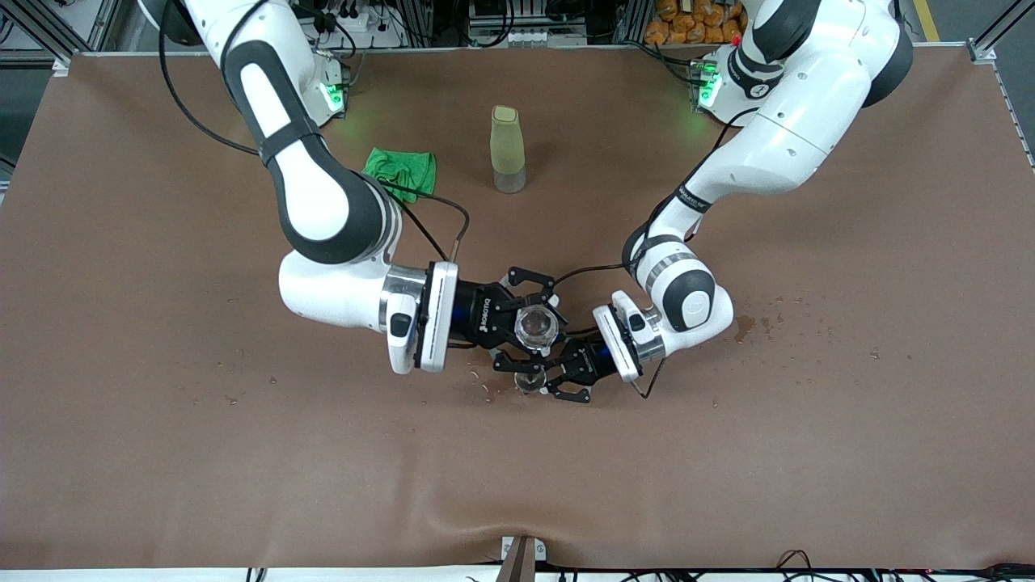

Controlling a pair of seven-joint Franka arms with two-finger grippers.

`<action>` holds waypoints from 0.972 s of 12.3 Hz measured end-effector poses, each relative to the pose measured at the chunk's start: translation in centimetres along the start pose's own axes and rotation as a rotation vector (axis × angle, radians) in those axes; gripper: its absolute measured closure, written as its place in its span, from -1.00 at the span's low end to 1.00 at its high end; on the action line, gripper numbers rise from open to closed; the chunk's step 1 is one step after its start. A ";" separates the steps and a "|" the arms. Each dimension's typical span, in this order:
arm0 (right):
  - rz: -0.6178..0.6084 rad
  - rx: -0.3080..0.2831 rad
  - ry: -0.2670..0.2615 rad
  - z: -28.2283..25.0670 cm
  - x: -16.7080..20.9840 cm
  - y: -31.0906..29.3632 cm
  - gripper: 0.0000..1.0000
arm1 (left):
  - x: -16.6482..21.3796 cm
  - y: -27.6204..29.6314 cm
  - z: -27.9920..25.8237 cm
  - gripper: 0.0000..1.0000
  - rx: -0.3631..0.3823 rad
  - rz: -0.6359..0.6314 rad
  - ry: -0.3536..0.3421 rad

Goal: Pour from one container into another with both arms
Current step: 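Tilt the jigger with the left gripper over the beaker's rim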

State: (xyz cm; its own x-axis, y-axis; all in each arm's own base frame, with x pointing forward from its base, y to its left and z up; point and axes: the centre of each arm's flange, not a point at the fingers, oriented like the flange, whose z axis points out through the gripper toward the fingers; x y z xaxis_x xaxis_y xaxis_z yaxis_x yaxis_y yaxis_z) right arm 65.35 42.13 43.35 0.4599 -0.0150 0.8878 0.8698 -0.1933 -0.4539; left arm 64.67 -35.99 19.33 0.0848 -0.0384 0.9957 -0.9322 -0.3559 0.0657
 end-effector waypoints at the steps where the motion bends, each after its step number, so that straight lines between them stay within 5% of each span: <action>1: 0.047 -0.007 -0.005 -0.1 -0.3 -0.3 0.71 | 0.0 0.0 0.0 0.58 0.000 0.000 0.000; 12: 0.398 -0.033 -0.024 0.3 -1.3 -2.2 0.71 | 0.0 0.0 0.0 0.58 0.000 0.000 0.000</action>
State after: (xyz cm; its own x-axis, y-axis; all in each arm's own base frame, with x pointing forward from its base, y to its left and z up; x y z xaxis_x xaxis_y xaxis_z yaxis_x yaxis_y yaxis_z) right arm 62.89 42.89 43.20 0.7644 -0.0727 0.6407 0.6166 -0.2083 -0.7592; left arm 64.65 -36.03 19.33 0.0850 -0.0387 0.9956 -0.9323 -0.3555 0.0657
